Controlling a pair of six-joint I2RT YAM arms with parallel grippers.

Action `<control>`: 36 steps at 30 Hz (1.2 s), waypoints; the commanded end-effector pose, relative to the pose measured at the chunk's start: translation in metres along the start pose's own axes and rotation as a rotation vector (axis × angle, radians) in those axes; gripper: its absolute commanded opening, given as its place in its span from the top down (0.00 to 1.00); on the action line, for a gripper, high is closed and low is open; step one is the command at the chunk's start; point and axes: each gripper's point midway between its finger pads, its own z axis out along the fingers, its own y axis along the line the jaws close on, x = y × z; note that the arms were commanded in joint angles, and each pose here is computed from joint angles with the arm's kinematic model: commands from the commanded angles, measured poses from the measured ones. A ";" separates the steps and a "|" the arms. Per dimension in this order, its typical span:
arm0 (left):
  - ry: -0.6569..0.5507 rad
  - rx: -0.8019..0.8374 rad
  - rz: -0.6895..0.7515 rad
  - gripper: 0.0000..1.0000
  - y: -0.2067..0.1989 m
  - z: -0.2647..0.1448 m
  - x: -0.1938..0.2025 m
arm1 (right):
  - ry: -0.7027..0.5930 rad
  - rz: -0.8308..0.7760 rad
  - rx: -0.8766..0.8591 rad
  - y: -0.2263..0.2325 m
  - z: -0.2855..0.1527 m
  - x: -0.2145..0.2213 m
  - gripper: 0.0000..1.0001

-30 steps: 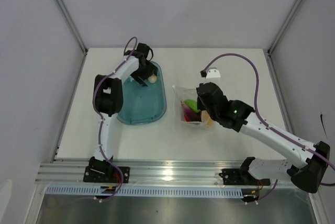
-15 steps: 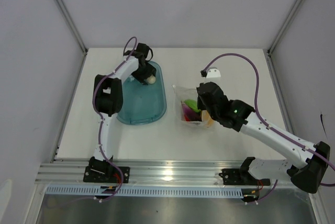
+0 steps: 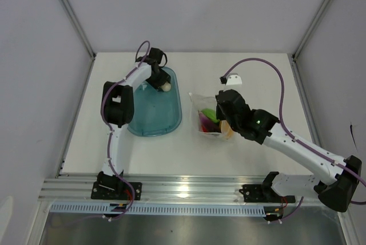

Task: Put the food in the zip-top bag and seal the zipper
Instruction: Pick up the fake food from the bin, then place the fake food in the zipper food storage bag.

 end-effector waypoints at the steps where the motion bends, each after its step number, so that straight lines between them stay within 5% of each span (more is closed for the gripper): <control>1: -0.003 0.020 0.023 0.99 0.003 -0.008 0.000 | -0.047 0.035 -0.003 -0.002 -0.006 -0.014 1.00; 9: -0.044 0.155 0.063 0.99 0.006 -0.050 0.005 | -0.048 0.042 -0.014 0.002 -0.007 -0.018 1.00; 16: -0.125 0.446 0.170 0.99 -0.008 -0.151 0.015 | -0.025 0.070 -0.025 0.007 -0.004 -0.013 1.00; 27: -0.052 1.002 0.428 0.99 -0.004 -0.289 0.116 | -0.010 0.073 -0.027 0.010 -0.003 -0.012 1.00; 36: 0.046 1.225 0.624 0.99 -0.005 -0.358 0.194 | -0.017 0.077 -0.026 0.010 -0.004 -0.016 1.00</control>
